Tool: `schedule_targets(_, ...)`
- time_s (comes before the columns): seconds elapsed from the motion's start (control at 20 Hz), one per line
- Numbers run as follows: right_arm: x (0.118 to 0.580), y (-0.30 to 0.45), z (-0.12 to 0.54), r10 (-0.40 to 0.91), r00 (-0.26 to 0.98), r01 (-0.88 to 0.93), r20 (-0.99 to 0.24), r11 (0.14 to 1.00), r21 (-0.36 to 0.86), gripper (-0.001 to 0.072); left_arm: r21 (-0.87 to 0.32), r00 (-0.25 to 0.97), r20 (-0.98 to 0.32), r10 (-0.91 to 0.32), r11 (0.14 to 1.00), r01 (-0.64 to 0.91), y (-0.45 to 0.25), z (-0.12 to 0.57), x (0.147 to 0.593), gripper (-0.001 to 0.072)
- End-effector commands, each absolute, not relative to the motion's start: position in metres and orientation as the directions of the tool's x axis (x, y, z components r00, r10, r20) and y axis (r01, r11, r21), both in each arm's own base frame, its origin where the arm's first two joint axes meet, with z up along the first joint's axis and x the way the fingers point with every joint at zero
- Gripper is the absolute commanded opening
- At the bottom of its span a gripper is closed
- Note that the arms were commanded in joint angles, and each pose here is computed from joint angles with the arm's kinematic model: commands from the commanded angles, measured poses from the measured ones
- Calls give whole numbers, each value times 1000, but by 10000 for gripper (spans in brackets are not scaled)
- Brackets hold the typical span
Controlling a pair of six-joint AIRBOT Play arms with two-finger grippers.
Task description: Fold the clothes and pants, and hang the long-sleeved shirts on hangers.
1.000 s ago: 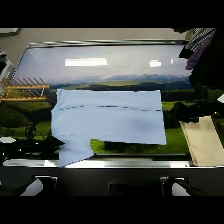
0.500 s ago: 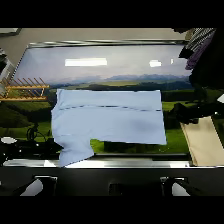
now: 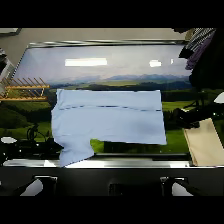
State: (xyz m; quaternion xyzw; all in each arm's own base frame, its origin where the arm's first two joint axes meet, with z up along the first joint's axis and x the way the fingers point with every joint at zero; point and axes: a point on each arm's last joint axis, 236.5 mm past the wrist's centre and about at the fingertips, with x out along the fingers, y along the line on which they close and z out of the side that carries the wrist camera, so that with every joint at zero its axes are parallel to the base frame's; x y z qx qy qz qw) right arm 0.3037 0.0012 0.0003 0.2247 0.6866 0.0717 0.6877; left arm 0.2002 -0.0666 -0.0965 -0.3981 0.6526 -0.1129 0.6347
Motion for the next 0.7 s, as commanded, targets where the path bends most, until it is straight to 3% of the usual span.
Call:
schedule_targets(0.0,295,-10,-28,382,-57,233,-922,903,360,438,-653,127,-740,-661,659,-373,-66,-95,202,22)
schedule_targets(0.2,265,-21,-55,439,-119,328,-891,864,382,485,-654,136,-742,-656,663,-364,-63,-93,207,22)
schedule_targets(0.35,258,-8,-69,570,-46,394,-820,765,509,485,-654,136,-742,-656,663,-364,-63,-93,207,22)
schedule_targets(0.65,251,1,-97,549,-31,391,-835,776,495,484,-654,136,-742,-656,663,-364,-63,-93,207,22)
